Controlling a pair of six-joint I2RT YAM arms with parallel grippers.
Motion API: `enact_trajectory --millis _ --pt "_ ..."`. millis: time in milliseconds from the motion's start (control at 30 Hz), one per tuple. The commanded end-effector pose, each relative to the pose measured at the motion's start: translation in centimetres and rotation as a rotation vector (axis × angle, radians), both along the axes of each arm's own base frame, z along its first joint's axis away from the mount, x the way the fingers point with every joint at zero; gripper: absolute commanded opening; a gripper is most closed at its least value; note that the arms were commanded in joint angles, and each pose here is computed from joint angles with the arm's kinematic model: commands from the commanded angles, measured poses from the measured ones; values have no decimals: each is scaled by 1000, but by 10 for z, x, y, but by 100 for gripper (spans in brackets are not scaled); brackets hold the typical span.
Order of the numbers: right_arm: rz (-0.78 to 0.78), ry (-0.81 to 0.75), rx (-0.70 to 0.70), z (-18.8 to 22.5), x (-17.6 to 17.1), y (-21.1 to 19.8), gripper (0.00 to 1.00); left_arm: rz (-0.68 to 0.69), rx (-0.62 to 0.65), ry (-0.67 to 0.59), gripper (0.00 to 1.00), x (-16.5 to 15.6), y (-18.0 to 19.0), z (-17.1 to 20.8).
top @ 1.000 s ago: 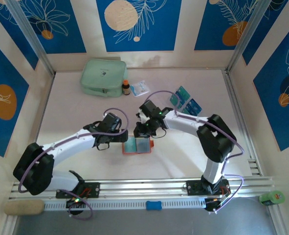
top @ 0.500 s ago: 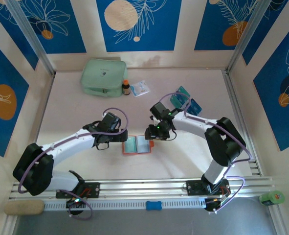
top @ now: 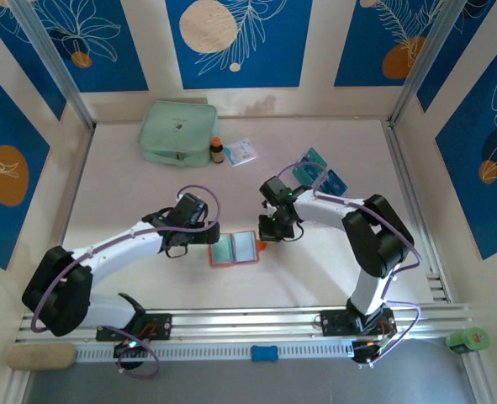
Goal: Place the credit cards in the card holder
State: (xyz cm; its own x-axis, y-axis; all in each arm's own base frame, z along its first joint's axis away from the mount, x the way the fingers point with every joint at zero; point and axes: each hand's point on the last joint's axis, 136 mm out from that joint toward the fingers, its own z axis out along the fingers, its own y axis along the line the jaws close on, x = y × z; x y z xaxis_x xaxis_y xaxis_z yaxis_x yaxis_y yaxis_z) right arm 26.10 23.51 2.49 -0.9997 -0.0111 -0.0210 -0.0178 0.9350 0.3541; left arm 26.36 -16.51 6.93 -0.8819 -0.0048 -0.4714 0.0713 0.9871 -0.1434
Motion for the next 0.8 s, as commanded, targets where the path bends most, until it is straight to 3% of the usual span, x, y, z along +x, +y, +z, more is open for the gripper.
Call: enact_trajectory --millis 0,200,233,333,400,567,767 --pt "-65 -7 18 5 11 -9 0 -16 -2 -2 100 4 -1 2" --pt "-95 -8 35 5 14 -21 0 -26 1 7 100 6 -4 -5" --pt "-93 -9 36 7 14 -21 5 -28 4 11 100 6 -4 -7" --pt "-89 -23 35 14 15 -23 34 -33 10 16 100 7 -5 -10" --pt "-93 -45 33 23 15 -25 39 -38 18 21 100 8 -5 -13" --pt "-84 -98 100 48 16 -18 36 -47 38 21 100 11 -3 -15" --pt "-24 -126 251 68 20 22 8 -36 69 22 100 21 2 -21"
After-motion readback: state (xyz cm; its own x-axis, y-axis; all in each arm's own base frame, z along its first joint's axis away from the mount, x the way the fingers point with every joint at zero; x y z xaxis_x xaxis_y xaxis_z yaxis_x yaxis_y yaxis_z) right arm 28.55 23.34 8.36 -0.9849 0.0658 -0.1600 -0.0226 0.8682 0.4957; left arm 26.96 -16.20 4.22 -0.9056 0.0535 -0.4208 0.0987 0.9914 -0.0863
